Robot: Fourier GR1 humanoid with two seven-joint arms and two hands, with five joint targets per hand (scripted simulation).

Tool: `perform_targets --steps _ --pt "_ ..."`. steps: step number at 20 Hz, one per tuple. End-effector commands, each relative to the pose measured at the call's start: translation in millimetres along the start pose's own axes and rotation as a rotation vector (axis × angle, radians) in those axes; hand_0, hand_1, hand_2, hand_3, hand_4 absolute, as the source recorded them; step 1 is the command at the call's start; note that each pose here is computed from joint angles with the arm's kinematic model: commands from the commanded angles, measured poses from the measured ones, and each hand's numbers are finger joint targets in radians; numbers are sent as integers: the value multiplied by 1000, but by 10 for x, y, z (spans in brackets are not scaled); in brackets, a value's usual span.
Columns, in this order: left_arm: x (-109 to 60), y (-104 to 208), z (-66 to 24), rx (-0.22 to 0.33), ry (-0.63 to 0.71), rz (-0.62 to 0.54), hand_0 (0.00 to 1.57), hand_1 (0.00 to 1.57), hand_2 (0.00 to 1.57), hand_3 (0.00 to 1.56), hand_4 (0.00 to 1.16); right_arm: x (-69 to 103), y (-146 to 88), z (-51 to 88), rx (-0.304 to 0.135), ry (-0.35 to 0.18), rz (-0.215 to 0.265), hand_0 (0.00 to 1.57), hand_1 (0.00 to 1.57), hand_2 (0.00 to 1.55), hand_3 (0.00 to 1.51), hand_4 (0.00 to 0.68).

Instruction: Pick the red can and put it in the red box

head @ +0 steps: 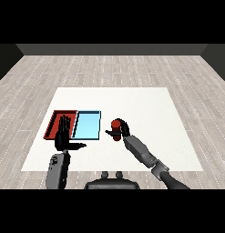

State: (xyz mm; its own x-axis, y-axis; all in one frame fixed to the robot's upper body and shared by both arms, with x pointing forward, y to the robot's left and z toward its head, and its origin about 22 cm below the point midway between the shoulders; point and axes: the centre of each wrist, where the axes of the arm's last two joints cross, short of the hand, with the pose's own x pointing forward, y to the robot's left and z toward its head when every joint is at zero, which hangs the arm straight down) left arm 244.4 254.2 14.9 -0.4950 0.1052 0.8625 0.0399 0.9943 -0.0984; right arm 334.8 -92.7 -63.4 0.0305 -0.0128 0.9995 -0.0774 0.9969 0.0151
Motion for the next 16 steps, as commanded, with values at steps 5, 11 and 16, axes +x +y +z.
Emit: perform_targets --steps 5,11,16 --pt "-32 259 79 15 -5 1 0 0 0 0 0 30 -8 -116 -3 11 44 1548 1548 1475 1411 558" --pt "53 -37 99 -5 -14 10 0 0 0 0 0 393 62 -98 -29 -139 22 1544 1544 1468 1381 586" --pt "3 -73 126 -19 12 0 0 0 0 0 0 617 -105 -5 -28 -199 21 1543 1543 1459 1381 582"
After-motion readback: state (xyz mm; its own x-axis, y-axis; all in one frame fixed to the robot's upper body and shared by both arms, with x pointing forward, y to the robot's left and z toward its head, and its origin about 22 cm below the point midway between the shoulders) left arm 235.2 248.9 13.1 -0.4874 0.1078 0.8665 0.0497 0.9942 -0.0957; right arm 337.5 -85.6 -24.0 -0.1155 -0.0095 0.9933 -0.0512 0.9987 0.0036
